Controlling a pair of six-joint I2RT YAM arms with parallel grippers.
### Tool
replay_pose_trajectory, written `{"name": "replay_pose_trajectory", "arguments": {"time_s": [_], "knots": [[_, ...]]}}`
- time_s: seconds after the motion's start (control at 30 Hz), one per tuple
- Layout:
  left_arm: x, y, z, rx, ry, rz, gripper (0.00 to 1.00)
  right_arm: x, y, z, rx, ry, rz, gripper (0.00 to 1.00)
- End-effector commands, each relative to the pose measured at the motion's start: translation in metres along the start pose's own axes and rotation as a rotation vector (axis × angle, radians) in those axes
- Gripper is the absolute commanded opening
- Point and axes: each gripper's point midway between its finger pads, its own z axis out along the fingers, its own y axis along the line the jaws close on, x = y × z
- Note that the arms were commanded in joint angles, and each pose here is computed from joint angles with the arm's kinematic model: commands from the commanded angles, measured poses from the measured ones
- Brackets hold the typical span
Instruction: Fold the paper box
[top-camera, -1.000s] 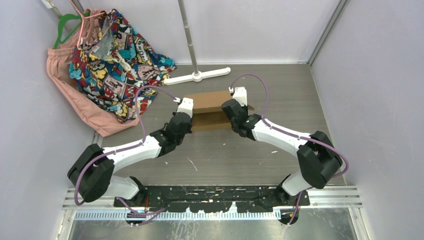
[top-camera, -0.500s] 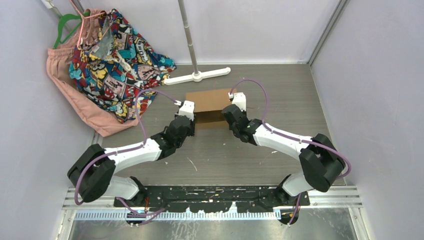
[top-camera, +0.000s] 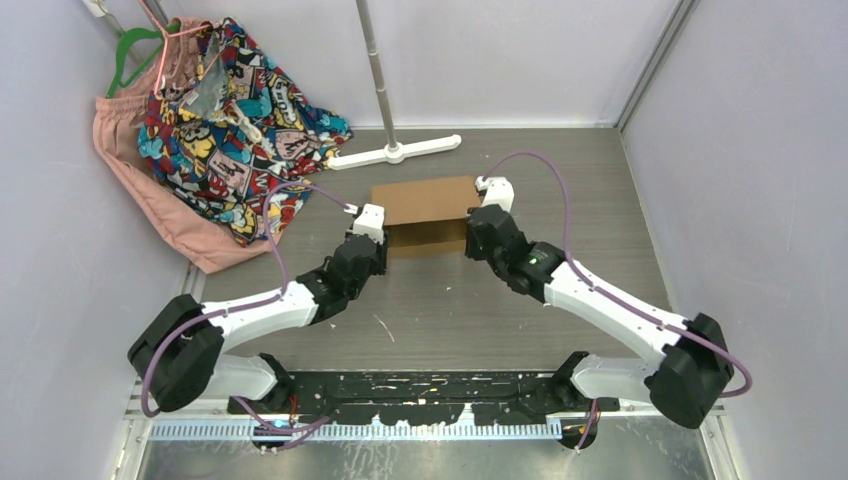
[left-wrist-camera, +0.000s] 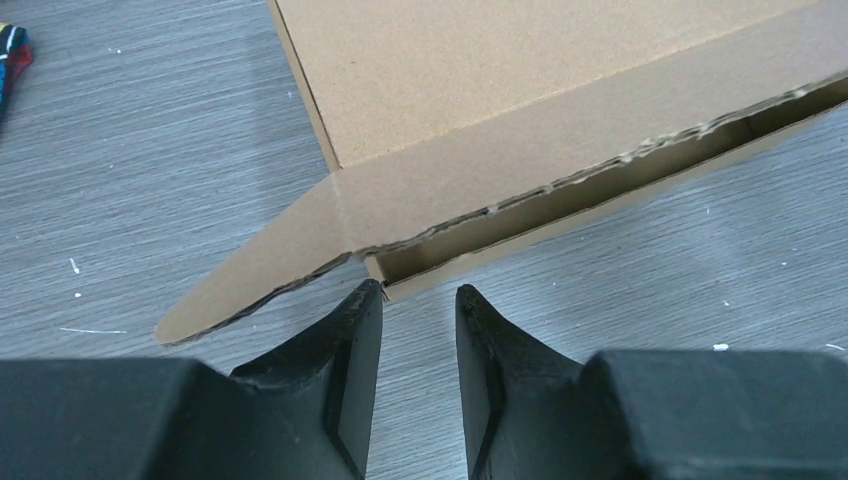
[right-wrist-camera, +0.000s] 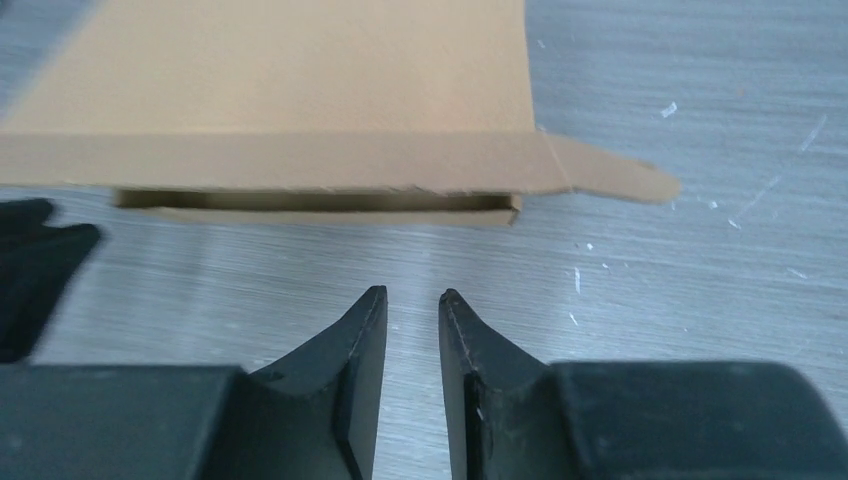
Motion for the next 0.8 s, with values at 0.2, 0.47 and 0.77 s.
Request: {"name": "replay_pose_trajectory", "arguments": {"time_s": [0.2, 0.47, 0.77], "knots": [[-0.023, -0.005, -0.028, 0.048, -0.056, -0.06, 0.39, -0.087, 0.037, -0.033, -0.132, -0.063, -0.02, 0.46], [-0.021, -0.002, -0.066, 0.093, -0.069, -0.079, 0.39, -0.107, 0.058, 0.017, -0.171, -0.001, -0.008, 0.53], [-0.054, 0.014, -0.101, 0.077, -0.155, -0.064, 0.4, -0.092, 0.053, 0.052, -0.168, 0.076, -0.002, 0.53]]}}
